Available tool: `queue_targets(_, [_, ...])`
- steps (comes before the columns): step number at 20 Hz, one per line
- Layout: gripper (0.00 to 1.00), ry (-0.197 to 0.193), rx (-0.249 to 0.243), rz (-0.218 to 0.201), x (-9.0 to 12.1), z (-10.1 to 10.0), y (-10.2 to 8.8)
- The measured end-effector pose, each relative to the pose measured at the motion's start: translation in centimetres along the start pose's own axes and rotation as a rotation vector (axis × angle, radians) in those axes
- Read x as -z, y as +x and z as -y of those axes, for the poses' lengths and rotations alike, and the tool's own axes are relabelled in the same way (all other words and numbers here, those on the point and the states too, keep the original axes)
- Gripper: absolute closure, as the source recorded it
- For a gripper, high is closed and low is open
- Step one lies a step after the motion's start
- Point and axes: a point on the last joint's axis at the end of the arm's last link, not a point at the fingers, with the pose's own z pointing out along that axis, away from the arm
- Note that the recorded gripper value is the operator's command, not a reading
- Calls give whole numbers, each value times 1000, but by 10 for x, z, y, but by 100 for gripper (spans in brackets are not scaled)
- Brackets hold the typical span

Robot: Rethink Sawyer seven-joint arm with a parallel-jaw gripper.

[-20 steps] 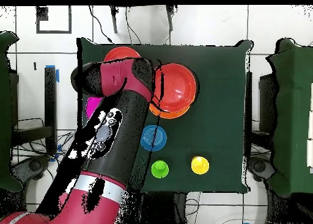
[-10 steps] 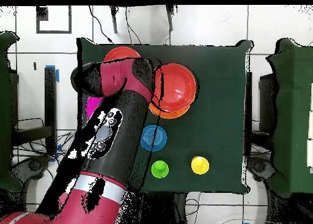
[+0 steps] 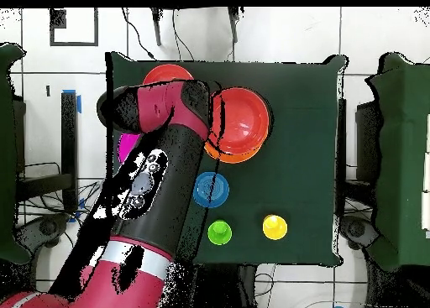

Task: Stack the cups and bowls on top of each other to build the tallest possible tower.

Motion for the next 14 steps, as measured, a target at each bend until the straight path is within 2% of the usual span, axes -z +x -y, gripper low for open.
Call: queue_targets(14, [100, -16, -13, -2, 2, -2, -1])
